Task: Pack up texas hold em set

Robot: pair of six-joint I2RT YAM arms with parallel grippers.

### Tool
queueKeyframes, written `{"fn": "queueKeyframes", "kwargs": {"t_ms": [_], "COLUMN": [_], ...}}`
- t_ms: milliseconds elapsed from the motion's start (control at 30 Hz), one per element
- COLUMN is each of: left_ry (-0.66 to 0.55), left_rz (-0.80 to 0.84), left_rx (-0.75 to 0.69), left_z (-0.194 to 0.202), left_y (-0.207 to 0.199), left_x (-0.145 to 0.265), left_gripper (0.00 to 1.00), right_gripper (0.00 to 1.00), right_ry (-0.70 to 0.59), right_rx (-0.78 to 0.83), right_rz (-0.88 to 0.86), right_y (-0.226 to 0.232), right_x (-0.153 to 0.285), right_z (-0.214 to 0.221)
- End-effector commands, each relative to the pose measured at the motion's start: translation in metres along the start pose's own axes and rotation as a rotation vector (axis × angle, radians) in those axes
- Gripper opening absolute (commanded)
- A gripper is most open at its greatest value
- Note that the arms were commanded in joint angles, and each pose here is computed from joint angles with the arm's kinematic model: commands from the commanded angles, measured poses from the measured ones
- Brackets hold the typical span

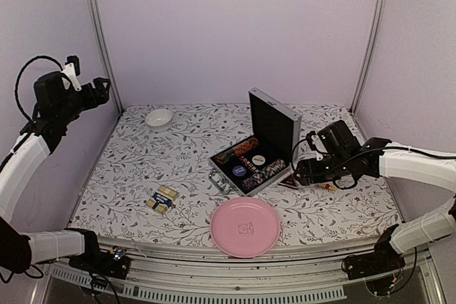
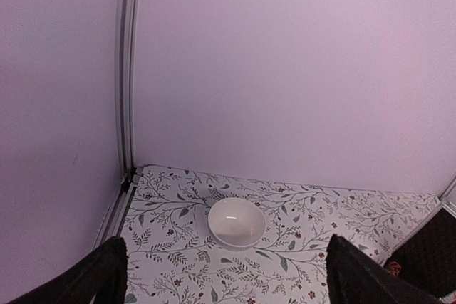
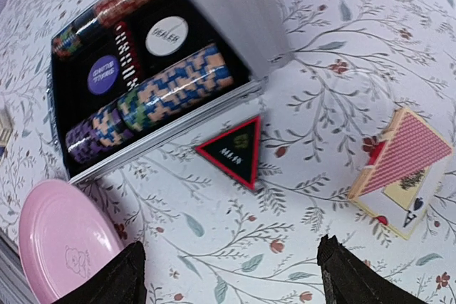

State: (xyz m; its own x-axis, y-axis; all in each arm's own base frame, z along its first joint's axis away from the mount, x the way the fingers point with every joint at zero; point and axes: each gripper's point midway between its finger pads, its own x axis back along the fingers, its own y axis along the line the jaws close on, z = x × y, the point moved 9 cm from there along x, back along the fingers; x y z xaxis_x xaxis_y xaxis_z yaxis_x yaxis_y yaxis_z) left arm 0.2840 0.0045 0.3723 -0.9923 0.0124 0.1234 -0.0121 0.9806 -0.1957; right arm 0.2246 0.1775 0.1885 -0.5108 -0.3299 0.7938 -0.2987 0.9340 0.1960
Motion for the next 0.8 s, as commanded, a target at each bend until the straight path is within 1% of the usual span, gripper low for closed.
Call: {"fn": "queueKeyframes", "kwargs": {"t_ms": [0,133,233,333,567,733,767], "left_ry": [0.0,-0.003,-0.003,-0.003,-0.005,-0.002,-0.003], "left_rz": [-0.018,-0.017,-0.014,-0.012,-0.01,-0.01,-0.009], "left_rx": [-0.009,-0.009,-0.007,-0.007,-0.006,-0.006,-0.006], "left_z": [0.0,-0.001,-0.001,-0.001,-0.002,-0.001,-0.001], "left_y": [0.004,0.003,0.003,0.003,0.003,0.003,0.003], "left_x": [-0.002,-0.001,0.0,0.0,0.0,-0.001,-0.001], "left_gripper": [0.97,0.97,0.97,0.97,0.97,0.97,0.97], "right_gripper": [0.85,0.9,0.95,1.0,0.99,0.99,0.97], "right_ry": [-0.123,-0.125,-0.074,-0.026,0.097,0.133,0.138], "right_rx": [-0.234,-0.356,-0.439,-0.458,-0.448,-0.441,-0.441], "right_rz": [0.088,0.156,0.199,0.241,0.319,0.353,0.358], "right_y": [-0.033,-0.066,-0.091,-0.103,-0.118,-0.121,-0.121], "right_x": [0.016,0.013,0.002,-0.011,-0.043,-0.053,-0.055], "right_z": [-0.011,-0.01,-0.004,-0.002,0.006,0.007,0.007]}}
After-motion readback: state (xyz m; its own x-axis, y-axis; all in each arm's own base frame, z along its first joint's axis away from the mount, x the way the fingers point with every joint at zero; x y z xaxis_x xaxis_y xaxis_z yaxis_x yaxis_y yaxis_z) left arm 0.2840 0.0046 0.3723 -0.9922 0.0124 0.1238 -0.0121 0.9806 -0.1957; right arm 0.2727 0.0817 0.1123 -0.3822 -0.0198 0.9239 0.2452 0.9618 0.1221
